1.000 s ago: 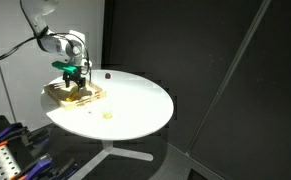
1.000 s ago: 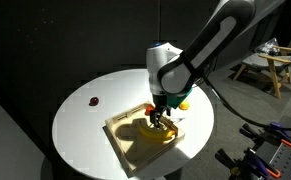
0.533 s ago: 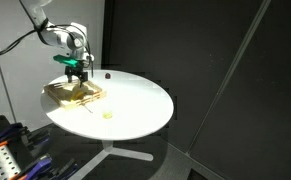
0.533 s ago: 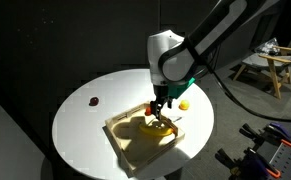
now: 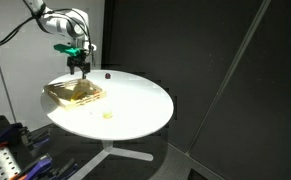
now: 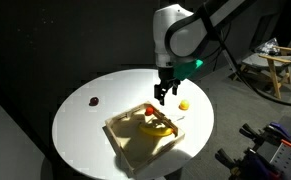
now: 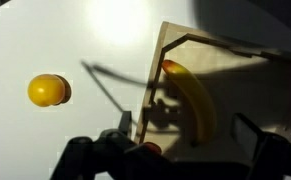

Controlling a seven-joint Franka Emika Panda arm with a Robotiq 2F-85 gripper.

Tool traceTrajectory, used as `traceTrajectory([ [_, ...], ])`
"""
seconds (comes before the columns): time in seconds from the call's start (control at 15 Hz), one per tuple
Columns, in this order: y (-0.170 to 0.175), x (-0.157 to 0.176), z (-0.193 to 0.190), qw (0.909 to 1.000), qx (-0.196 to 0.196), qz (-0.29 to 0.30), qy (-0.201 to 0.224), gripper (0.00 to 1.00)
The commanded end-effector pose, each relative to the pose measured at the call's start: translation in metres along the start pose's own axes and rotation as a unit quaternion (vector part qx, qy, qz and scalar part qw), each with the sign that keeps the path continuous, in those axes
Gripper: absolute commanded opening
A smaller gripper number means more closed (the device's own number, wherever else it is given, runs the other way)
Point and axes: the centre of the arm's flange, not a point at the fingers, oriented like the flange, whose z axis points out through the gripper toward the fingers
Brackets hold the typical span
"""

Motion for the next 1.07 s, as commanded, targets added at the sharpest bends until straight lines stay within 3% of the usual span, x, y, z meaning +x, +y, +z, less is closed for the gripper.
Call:
traceTrajectory([
  [0.0, 0.02, -0.021, -0.028, 0.9995, -0.007, 0.03, 0.003, 1.0],
  [1.0, 0.112, -0.084, -0.114, 0.9965, -0.014, 0.082, -0.011, 1.0],
])
